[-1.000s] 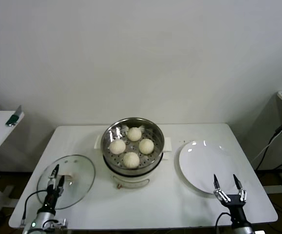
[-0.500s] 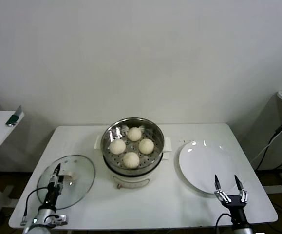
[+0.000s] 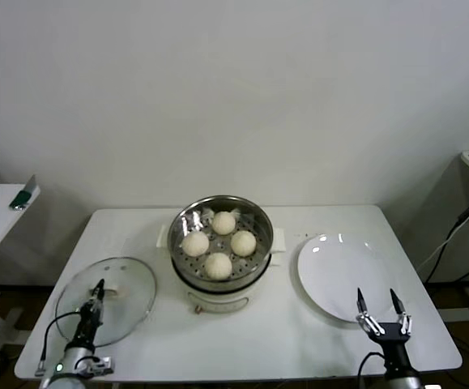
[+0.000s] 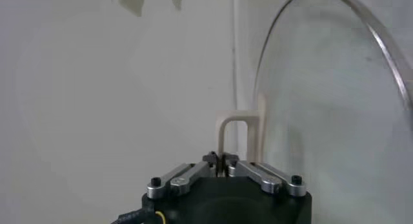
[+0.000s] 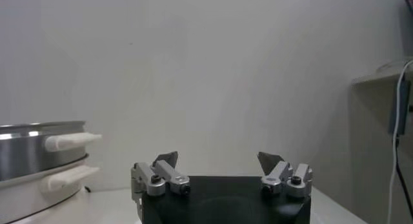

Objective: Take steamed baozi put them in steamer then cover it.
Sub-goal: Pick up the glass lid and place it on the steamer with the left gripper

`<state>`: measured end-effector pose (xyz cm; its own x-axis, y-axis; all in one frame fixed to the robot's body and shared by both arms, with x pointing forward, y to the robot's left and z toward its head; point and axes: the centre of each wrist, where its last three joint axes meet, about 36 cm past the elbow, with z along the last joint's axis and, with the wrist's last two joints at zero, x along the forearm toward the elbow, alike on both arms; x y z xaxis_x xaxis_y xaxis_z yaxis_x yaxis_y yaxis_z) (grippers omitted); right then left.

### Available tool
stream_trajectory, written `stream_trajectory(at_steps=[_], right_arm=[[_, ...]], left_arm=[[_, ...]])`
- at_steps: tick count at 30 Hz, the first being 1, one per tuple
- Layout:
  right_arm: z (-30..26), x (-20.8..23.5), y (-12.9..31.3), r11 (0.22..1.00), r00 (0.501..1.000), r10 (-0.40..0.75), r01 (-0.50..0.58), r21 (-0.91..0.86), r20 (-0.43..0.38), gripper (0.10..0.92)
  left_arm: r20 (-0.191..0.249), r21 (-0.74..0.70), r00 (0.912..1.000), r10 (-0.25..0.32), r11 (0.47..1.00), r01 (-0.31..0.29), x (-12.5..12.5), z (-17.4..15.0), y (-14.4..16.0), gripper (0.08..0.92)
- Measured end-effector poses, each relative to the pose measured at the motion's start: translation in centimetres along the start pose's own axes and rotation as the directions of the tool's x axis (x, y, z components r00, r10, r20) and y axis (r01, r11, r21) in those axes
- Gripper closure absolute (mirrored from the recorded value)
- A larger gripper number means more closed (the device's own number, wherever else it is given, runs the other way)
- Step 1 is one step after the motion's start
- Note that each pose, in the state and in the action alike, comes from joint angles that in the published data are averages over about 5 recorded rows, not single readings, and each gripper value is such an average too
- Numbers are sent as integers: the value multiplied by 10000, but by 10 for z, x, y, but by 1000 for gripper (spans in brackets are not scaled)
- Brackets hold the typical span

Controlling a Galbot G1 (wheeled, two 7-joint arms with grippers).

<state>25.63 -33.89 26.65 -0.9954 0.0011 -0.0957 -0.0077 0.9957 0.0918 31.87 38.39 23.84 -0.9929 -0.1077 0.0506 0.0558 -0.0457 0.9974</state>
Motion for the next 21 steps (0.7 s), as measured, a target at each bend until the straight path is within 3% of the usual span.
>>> stream_trajectory(at_steps=[9,21], right_arm=[[-2,-1,0,10000,10000,-27,27,62,-16,200],[-2,-6,5,9992,9997,148,-140,366,-208,200]], left_arm=[[-217,274,9987,-460,9985,466,-6,2,48,866],[-932,813,9912,-938,9915,1015,-22,-18,165,866]])
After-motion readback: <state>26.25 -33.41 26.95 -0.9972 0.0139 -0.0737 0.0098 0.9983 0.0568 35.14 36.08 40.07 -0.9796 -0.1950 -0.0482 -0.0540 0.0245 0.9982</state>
